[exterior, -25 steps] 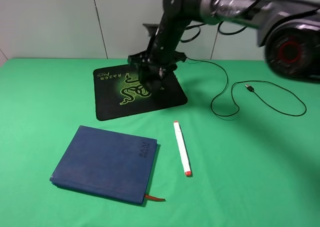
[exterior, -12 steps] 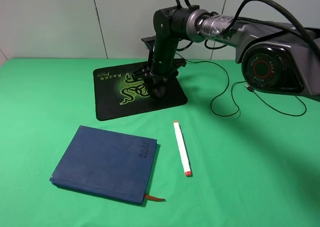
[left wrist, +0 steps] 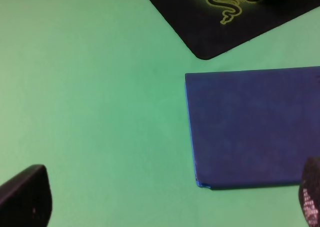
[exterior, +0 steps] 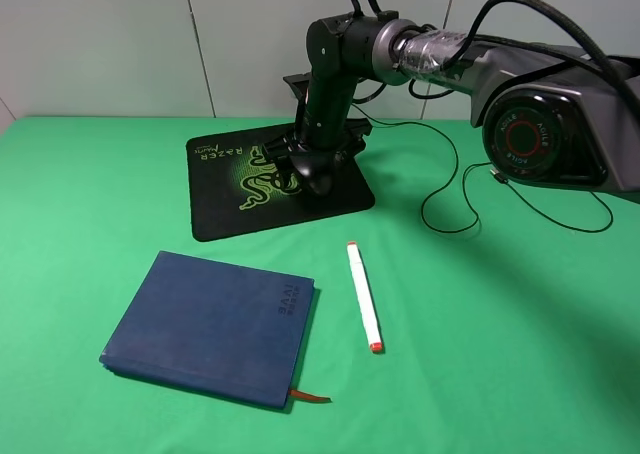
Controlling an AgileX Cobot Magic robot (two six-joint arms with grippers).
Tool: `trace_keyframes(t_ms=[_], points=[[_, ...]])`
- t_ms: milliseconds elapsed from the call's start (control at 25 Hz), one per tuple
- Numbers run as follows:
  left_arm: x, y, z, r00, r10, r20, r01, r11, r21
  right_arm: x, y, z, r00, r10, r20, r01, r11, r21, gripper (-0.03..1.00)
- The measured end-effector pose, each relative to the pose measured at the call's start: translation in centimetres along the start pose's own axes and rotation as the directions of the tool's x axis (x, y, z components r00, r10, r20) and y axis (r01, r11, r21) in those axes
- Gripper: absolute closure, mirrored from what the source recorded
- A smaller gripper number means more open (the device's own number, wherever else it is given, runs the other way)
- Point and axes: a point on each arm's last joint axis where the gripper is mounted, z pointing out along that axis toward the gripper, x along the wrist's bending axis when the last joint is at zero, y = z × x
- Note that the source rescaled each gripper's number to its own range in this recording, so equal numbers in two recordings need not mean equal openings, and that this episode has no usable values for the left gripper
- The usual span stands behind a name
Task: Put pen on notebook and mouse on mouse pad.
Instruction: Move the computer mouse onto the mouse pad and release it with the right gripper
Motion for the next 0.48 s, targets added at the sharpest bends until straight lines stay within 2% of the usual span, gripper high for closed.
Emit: trace_keyframes(t_ms=[280,480], points=[[0.0,0.0,0.0,1.0,0.0,0.0,0.0,1.0,0.0,0.0,0.0,-0.2,1.0,0.005,-0.001,-0.005,1.0,0.003,-0.03],[0.0,0.0,0.0,1.0,0.0,0.0,0.0,1.0,0.0,0.1,0.2,-3.3,1.0,0.005,-0.002,-0.005,1.0,-0.001,-0.03]])
